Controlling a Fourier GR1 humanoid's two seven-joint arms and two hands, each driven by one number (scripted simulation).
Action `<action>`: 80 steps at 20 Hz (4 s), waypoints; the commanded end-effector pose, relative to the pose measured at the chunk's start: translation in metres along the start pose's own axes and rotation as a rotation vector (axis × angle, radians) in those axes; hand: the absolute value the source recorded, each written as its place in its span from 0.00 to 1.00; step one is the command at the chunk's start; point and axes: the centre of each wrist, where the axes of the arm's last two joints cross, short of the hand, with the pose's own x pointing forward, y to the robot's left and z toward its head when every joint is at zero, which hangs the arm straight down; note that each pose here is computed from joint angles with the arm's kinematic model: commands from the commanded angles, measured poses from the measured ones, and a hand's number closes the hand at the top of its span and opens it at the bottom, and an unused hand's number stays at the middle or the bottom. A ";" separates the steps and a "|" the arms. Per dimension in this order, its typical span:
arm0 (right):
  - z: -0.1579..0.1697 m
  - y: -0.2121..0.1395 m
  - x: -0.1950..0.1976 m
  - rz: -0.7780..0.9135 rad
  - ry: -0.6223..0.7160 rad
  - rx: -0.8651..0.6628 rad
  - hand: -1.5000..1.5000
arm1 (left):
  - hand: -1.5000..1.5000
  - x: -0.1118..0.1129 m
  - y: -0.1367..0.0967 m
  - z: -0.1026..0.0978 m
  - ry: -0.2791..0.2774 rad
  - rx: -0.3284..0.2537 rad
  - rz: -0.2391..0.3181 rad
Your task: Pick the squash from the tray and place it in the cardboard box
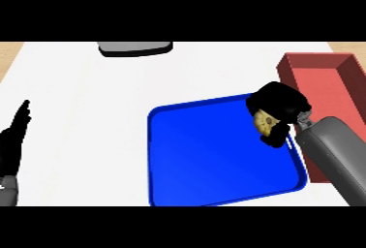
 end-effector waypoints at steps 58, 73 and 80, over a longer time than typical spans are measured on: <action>0.051 0.007 -0.162 -0.803 -0.477 -0.343 0.00 | 0.50 0.021 -0.028 -0.008 -0.062 -0.055 -0.015; 0.135 -0.020 -0.228 -1.190 -0.475 -0.640 0.00 | 0.50 0.018 -0.025 -0.006 -0.064 -0.083 0.002; 0.189 -0.015 -0.250 -1.217 -0.325 -0.702 0.00 | 0.50 0.037 -0.015 -0.017 -0.101 -0.083 0.007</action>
